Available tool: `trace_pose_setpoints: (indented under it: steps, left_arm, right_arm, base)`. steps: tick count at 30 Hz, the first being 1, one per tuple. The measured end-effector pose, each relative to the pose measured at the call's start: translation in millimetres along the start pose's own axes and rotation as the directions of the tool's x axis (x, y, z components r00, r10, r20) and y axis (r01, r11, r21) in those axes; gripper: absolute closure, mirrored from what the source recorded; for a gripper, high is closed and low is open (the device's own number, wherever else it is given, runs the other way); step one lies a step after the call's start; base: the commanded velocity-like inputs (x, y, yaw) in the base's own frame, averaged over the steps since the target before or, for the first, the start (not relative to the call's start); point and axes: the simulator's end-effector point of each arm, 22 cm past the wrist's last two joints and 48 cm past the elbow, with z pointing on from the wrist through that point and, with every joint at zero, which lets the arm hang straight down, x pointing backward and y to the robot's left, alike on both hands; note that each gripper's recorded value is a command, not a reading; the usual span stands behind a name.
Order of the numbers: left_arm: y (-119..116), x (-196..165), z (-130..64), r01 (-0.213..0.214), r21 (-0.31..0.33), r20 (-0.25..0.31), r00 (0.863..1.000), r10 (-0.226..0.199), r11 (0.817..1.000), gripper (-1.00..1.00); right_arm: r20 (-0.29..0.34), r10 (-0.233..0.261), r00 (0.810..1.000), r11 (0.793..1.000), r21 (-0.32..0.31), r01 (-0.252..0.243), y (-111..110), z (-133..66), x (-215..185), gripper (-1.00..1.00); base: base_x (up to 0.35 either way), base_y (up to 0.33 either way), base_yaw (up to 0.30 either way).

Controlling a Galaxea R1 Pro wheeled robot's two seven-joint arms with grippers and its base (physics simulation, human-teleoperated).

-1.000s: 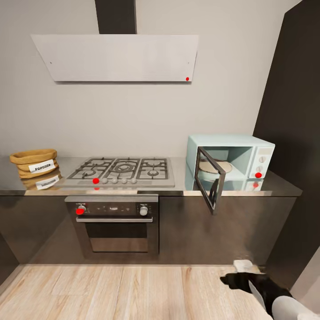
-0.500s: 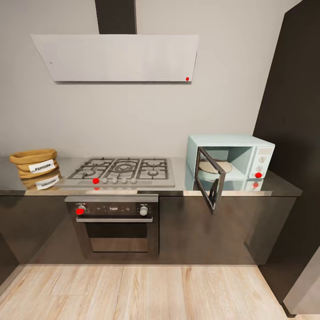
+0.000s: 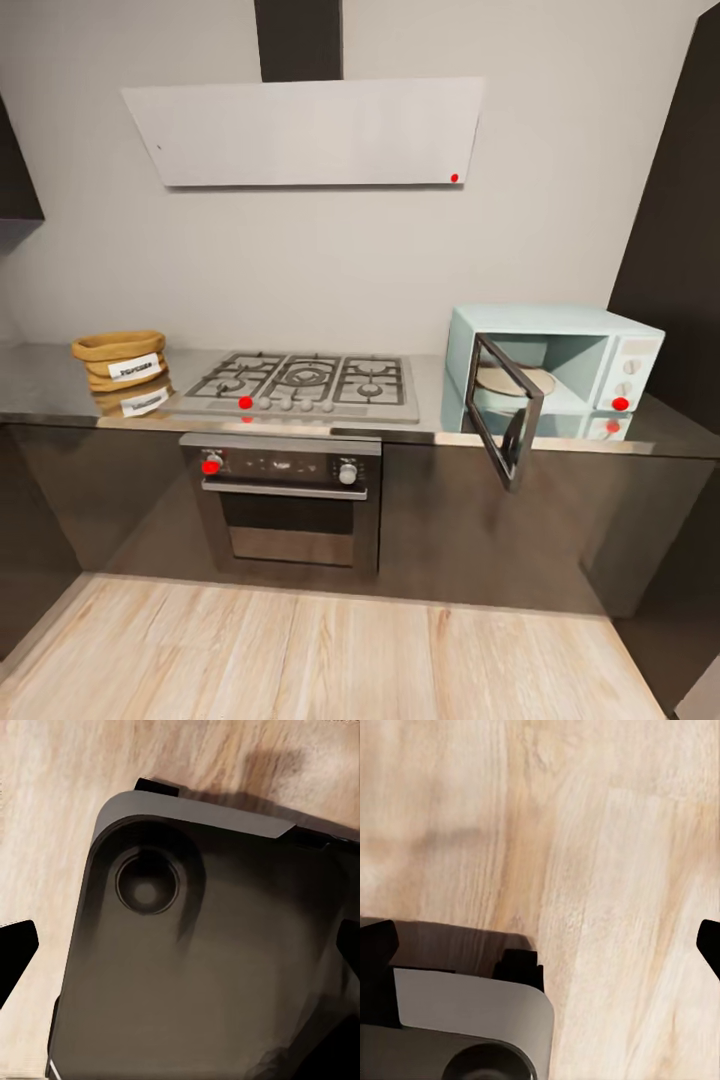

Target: In the kitchen, take the popcorn bag from the countertop, put it into the microwave, and heat it until the popcorn is cooked so the cooked popcorn ends up inside the bag.

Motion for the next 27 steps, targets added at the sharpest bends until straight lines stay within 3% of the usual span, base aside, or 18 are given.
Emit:
trace_pose_setpoints:
  steps: [27]
  left_arm:
    - [3,-3,0.0,0.017,-0.004,0.005,1.0,-0.017,1.0,-1.0]
  right_arm:
    - [-0.072,0.014,0.997,1.0,-0.004,-0.014,4,-1.6,36,-1.0]
  base:
    - [0.0,0.0,0.28]
